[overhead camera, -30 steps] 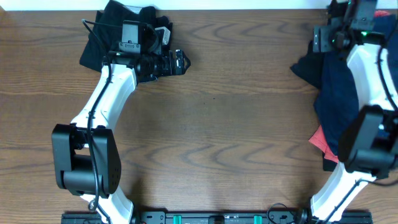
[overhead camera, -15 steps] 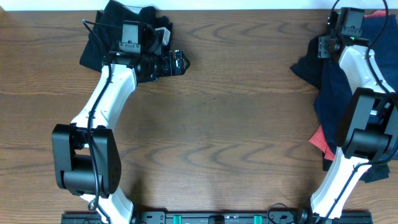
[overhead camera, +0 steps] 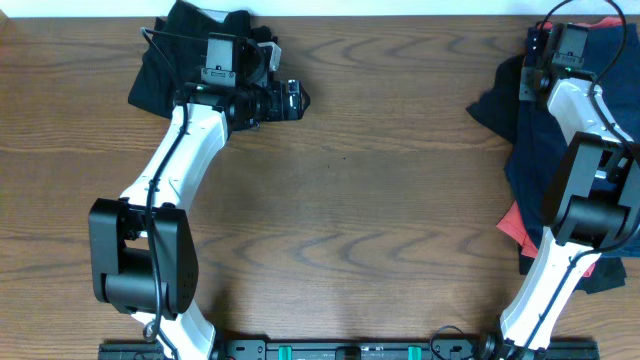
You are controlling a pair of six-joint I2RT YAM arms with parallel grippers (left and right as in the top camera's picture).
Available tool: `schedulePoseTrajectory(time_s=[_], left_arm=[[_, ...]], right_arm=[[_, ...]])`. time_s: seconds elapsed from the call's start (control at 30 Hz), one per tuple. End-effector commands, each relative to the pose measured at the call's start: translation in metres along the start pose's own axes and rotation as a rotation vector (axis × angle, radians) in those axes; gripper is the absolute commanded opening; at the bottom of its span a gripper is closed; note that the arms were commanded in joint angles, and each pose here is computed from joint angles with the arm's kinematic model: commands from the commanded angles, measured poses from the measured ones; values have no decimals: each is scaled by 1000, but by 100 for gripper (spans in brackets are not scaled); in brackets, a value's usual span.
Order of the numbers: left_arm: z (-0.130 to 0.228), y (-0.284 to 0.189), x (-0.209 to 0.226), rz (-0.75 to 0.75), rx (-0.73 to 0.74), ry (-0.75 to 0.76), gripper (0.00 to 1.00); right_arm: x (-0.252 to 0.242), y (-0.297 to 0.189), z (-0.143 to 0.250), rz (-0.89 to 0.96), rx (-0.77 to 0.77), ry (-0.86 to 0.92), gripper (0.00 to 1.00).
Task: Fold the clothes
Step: 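Reach the right gripper to the clothes pile and grasp the navy shorts, then pull the navy shorts left onto the open table with the right gripper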
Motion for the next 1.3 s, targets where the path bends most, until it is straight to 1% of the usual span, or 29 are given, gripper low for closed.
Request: schedulePoseTrajectory(time_s=[0.0, 0.1, 0.27, 0.47, 0.63, 0.9, 1.13, 1.27], left_arm=[[-4, 2, 1, -9, -12, -1, 88], [-5, 2, 1, -8, -20, 3, 85], [-6, 1, 1, -6, -25, 5, 78], [-7, 1, 2, -8, -31, 4, 72], [-12, -10, 9, -18, -55, -11, 70], [-23, -49, 11, -33, -123, -24, 69], [-25, -85, 11, -52, -167, -36, 69], [-22, -95, 17, -68, -158, -62, 69]], right_arm=[[-9, -10, -10, 24, -24, 29, 1], [-13, -29, -21, 25, -53, 52, 1], [-13, -76, -38, -15, -103, 52, 1], [19, -124, -42, -205, -102, -1, 1], [64, -167, -36, -375, -79, -80, 1], [161, -240, -24, -671, -100, -230, 1], [259, -285, -2, -831, -139, -373, 1], [303, -303, 8, -897, -187, -413, 1]])
Point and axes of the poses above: each gripper's point midway between its finger pads, its own y axis out along the fingers, its own x axis along the line the jaws close on, z = x × y, the point moved 7 cm from there along -y, back along the fingers, and after that the axes turned 1 degree about -y, right-handed, at the moved point
